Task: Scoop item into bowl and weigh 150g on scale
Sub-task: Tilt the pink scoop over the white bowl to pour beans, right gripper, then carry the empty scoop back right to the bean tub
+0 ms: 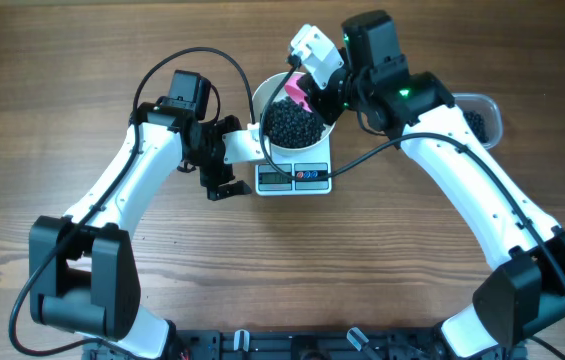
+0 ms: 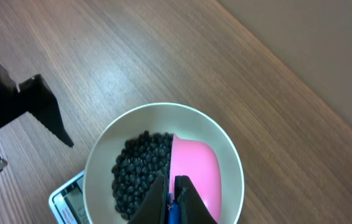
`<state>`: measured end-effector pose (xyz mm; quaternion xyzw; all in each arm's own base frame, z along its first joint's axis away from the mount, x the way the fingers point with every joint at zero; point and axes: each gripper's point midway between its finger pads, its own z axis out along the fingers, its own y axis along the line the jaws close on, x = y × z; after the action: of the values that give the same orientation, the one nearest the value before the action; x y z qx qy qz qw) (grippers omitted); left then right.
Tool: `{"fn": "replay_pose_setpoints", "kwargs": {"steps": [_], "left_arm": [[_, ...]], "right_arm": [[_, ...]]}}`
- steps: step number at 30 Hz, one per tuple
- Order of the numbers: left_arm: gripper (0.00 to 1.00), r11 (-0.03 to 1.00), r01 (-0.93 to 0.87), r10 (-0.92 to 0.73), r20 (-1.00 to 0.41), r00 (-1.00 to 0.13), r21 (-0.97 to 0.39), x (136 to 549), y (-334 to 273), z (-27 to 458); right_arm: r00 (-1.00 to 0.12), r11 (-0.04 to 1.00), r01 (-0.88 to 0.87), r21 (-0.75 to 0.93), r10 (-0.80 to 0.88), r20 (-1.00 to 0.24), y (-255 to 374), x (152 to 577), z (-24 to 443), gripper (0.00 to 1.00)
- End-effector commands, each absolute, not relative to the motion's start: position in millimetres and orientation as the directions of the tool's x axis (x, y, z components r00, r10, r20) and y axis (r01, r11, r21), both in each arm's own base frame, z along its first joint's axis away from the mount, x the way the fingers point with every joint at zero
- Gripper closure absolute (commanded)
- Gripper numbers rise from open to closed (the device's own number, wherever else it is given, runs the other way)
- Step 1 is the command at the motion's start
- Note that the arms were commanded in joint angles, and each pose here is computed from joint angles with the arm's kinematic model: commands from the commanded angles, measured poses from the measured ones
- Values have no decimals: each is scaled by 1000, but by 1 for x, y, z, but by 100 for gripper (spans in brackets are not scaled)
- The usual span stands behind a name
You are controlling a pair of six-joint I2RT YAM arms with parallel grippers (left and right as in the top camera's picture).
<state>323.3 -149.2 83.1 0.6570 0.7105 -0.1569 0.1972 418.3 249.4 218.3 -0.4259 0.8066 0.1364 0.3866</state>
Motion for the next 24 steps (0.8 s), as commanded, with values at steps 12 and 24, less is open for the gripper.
{"fn": "replay_pose_setpoints", "kwargs": {"steps": [12,24], "left_arm": [[0,91,996,860,-506,-66,25,320,-152,85],[0,91,996,860,-505,-66,25,320,-152,85]], "right_arm": [[-360,644,-757,-106,-547,-755,246,423,230,96],[-539,729,-616,298,-115,-834,166,464,272,96]]}}
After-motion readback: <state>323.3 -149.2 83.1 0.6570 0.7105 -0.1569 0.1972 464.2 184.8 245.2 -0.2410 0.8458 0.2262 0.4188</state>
